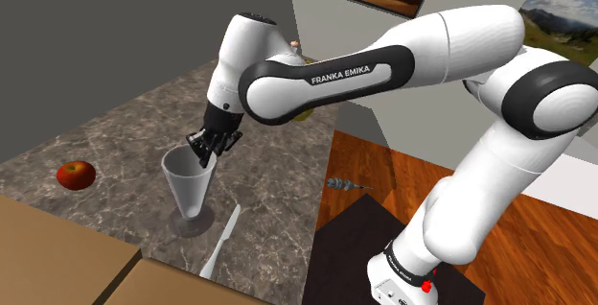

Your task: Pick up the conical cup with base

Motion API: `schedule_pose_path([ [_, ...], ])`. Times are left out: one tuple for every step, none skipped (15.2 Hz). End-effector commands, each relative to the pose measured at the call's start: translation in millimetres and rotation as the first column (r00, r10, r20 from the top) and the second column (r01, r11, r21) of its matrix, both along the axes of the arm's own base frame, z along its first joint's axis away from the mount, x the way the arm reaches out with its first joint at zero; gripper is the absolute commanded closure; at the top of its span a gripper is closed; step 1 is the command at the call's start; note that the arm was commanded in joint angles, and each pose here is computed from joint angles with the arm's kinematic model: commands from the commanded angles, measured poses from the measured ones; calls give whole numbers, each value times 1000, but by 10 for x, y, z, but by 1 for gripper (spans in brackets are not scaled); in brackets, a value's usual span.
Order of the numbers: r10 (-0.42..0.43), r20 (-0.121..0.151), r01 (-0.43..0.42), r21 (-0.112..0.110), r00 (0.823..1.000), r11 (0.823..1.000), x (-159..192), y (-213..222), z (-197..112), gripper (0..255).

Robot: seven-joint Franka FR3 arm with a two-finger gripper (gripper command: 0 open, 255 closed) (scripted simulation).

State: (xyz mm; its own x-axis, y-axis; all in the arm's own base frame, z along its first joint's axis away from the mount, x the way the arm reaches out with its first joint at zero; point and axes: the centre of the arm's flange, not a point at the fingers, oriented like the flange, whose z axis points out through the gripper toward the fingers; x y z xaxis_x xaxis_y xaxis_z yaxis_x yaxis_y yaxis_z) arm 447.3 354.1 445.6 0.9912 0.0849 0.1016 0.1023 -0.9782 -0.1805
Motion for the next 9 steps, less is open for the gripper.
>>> schedule_pose_path([
  [0, 0, 0, 0, 1000, 1000, -4, 11, 120, 255],
  [0, 0, 0, 0, 1000, 1000, -4, 11, 173, 255],
  [0, 0, 0, 0, 1000, 1000, -4, 11, 226, 255],
  [0, 0, 0, 0, 1000, 1000, -4, 11, 279, 255],
  [0, 0, 0, 0, 1000, 1000, -4, 11, 332, 255],
  [0, 0, 0, 0, 1000, 1000, -4, 11, 384, 255],
  [0, 0, 0, 0, 1000, 1000, -4, 11, 437, 255],
  [0, 0, 0, 0, 1000, 1000, -5, 11, 445, 255],
  [0, 0, 0, 0, 1000, 1000, -4, 11, 445, 255],
])
